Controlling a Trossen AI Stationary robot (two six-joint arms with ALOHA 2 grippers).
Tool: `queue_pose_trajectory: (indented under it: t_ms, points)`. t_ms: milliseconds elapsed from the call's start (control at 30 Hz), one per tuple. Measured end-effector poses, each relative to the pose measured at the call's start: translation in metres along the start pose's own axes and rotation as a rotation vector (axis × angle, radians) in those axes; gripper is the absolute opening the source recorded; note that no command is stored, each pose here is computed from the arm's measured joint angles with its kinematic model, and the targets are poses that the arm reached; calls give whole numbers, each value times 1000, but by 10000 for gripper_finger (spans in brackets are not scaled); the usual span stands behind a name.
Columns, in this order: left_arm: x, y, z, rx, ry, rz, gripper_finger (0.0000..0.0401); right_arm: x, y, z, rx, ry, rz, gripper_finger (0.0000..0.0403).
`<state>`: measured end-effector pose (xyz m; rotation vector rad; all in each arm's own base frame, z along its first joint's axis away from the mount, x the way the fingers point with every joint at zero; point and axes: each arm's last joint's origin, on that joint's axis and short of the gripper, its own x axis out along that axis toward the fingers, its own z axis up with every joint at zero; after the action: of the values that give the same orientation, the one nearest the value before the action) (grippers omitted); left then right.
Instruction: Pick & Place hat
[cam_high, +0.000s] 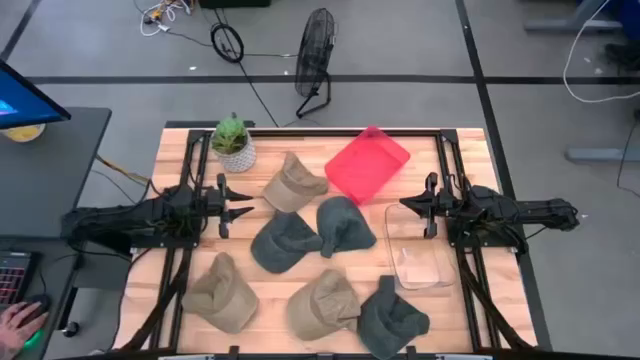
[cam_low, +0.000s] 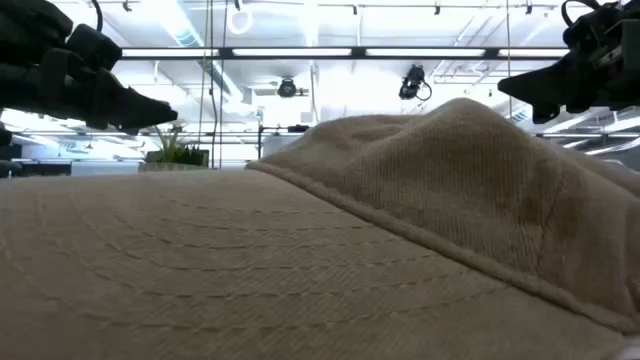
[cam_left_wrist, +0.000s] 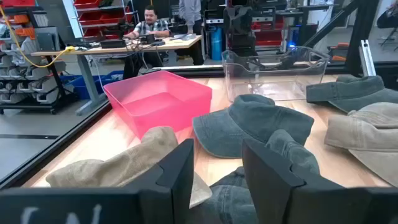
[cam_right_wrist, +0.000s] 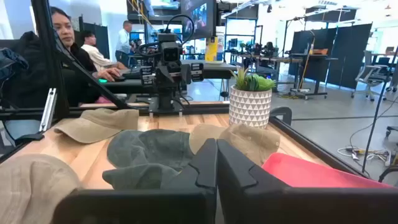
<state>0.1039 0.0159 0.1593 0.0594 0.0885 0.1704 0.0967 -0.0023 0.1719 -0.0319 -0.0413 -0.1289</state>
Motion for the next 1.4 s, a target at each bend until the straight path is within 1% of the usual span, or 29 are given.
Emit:
queue_pose_trajectory:
  t_ms: [500,867,933,1067,1100,1167,1267,1333,1400]
  points:
    - [0,0,0,0,-1,0,140,0,0,0,0,0,0,6]
    - [0,0,6,-3,-60,4,140,0,0,0,0,1,0,6]
    - [0,0,7,-25,-75,4,140,0,0,0,0,0,0,6]
    - [-1,1,11,-114,-116,1,140,0,0,1,2,-6,-1,6]
    - [-1,1,13,-133,-138,0,140,0,0,1,10,-14,-1,6]
    - [-2,1,17,-166,-178,-3,140,0,0,2,68,-25,0,6]
    - [-3,2,24,-175,-195,12,140,0,0,1,141,-8,0,6]
    - [-5,4,34,-192,-224,43,140,0,0,1,172,-8,1,6]
    - [-6,5,45,-183,-234,59,140,0,0,1,182,-9,1,6]
